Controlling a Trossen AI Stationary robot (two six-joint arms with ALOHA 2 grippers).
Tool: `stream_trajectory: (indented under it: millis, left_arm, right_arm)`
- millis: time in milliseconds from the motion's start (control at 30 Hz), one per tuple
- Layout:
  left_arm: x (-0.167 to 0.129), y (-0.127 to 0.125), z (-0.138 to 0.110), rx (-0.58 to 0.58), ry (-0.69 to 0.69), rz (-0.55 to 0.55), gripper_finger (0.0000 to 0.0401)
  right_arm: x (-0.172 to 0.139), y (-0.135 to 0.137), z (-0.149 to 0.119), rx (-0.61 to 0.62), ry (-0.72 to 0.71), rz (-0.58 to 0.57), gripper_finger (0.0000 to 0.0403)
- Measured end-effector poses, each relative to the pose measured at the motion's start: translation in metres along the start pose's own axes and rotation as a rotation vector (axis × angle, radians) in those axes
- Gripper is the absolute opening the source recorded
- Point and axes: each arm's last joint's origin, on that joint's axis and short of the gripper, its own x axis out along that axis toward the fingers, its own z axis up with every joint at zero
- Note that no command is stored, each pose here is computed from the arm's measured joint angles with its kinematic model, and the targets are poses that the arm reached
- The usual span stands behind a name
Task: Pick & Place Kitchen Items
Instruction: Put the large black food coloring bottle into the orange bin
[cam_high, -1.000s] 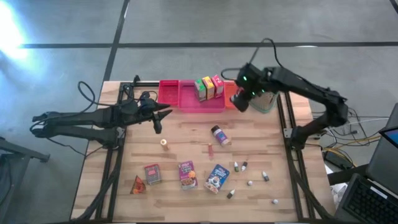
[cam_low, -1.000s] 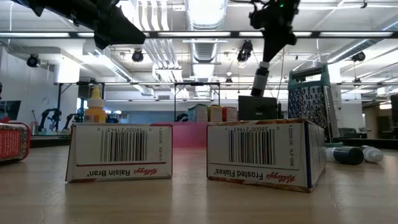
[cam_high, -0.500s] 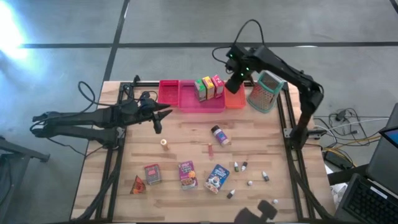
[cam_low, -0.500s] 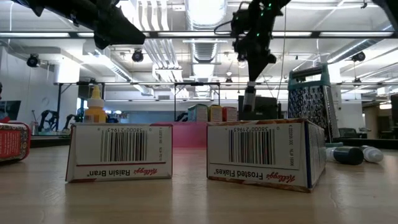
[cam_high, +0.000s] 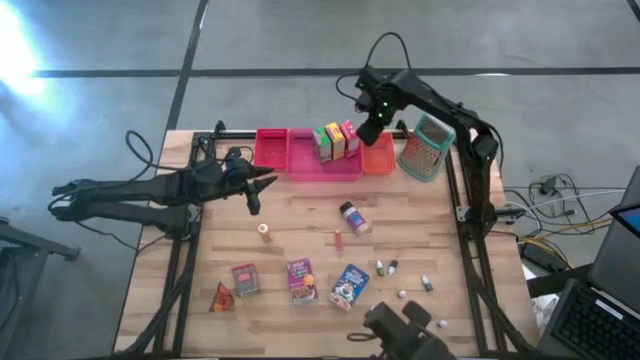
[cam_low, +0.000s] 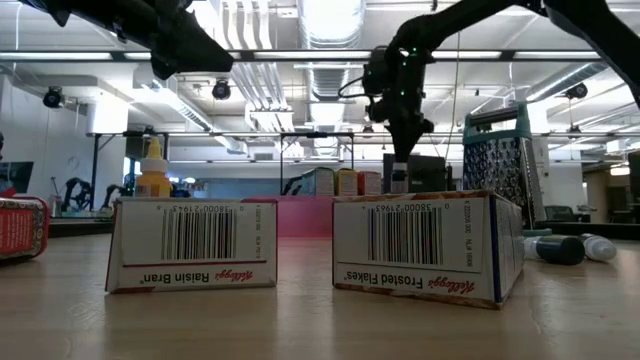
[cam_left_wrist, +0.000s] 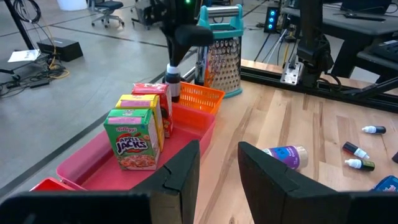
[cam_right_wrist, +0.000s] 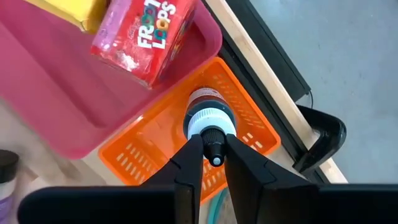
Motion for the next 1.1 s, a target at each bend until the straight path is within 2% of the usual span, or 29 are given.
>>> stream_trajectory:
  millis: [167, 367, 667, 1100]
  left_arm:
    - [0.000, 0.000, 0.000, 0.000, 0.000, 0.000, 0.0116]
    - [0.000, 0.000, 0.000, 0.000, 0.000, 0.000, 0.0116]
    - [0.000, 0.000, 0.000, 0.027, 0.000, 0.000, 0.0116]
    - [0.000, 0.000, 0.000, 0.027, 0.000, 0.000, 0.0116]
  right_arm:
    - [0.010, -0.005, 0.000, 0.007, 0.005, -0.001, 0.0041]
    - [0.015, -0.007, 0.000, 0.014, -0.005, -0.001, 0.0051]
    - [0.032, -0.007, -0.001, 0.013, -0.024, 0.047, 0.0042]
    - [0.046, -0.008, -0.005, 0.017, -0.018, 0.047, 0.0074]
